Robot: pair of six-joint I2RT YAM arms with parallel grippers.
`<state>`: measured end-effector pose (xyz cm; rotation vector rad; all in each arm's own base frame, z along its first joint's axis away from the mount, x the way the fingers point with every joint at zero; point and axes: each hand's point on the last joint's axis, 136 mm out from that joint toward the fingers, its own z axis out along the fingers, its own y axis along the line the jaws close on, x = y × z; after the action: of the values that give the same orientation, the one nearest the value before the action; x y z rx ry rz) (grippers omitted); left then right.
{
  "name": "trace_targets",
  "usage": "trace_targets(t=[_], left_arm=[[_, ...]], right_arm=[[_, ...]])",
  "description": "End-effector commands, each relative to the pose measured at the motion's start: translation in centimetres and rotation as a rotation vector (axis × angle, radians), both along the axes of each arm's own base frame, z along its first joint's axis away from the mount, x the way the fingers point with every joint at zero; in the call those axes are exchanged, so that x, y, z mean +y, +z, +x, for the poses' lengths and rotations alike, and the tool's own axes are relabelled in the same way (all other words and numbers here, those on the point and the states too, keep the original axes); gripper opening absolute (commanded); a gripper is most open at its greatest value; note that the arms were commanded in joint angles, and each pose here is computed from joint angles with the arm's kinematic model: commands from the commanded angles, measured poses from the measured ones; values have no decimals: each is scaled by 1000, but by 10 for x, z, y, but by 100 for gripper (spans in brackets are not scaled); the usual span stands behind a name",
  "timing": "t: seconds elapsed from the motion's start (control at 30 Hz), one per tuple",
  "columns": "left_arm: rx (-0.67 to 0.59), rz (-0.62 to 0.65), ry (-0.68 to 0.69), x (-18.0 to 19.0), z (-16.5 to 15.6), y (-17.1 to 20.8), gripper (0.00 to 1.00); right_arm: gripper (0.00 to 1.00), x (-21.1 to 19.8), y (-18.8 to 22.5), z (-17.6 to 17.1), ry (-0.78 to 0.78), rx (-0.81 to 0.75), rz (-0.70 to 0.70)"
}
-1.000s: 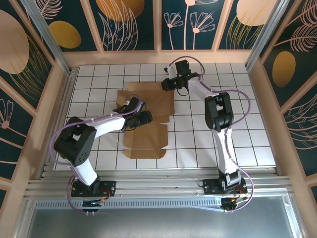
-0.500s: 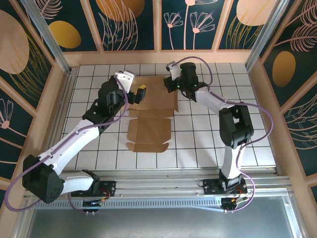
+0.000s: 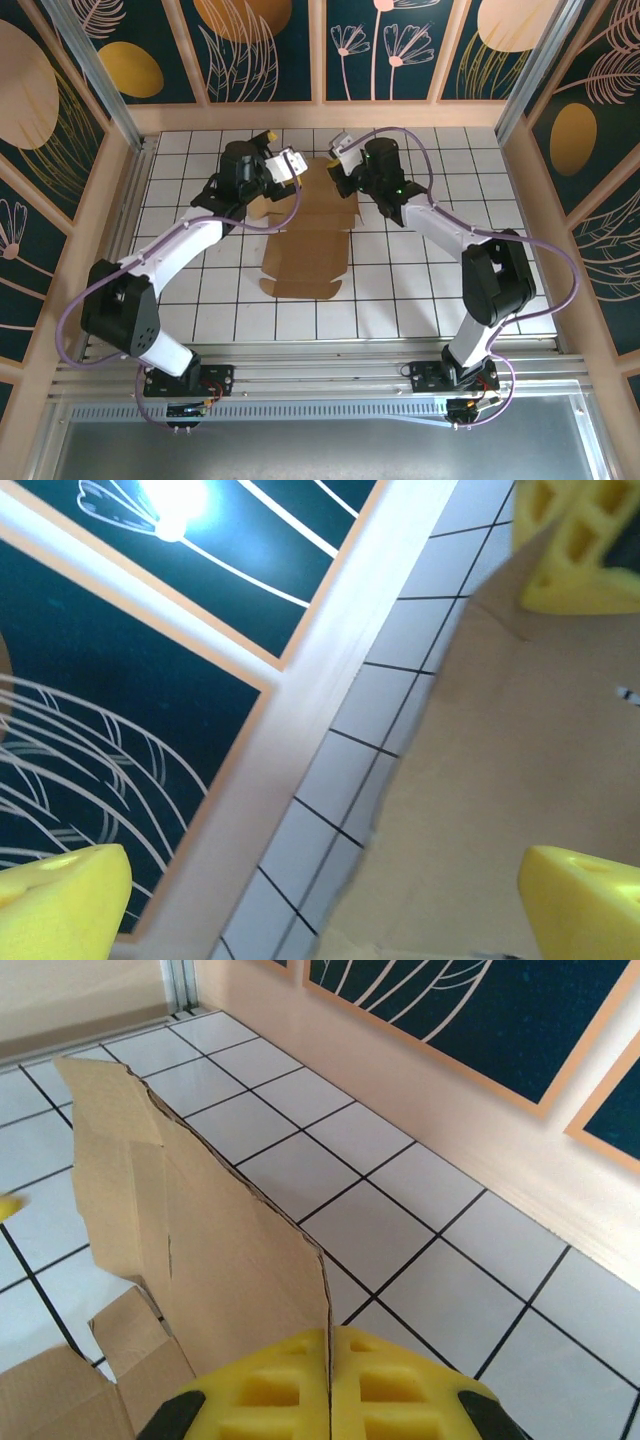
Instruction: Fold the paper box
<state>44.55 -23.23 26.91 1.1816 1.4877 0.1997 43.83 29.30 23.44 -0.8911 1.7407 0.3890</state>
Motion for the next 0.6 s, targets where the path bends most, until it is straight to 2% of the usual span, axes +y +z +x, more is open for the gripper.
trace_targets(t=[0.0,0.23,0.4,0.5,0.57], left_arm=[[-57,63,-87,-12,7,9,99],[51,165,-139,-25,26,-35,99],[82,161,-151,-30,34,-50,99],[102,164,-145,-29,34,-60,94],[110,170,-133,-26,34,-67,86]], right_arm=[[2,-6,30,-3,-17,-125,-9],[1,0,26,-12,16,-158,-34],[1,-2,23,-14,10,-161,-46],[1,-4,21,-14,4,-163,-52],[1,-4,21,-14,1,-163,-53]])
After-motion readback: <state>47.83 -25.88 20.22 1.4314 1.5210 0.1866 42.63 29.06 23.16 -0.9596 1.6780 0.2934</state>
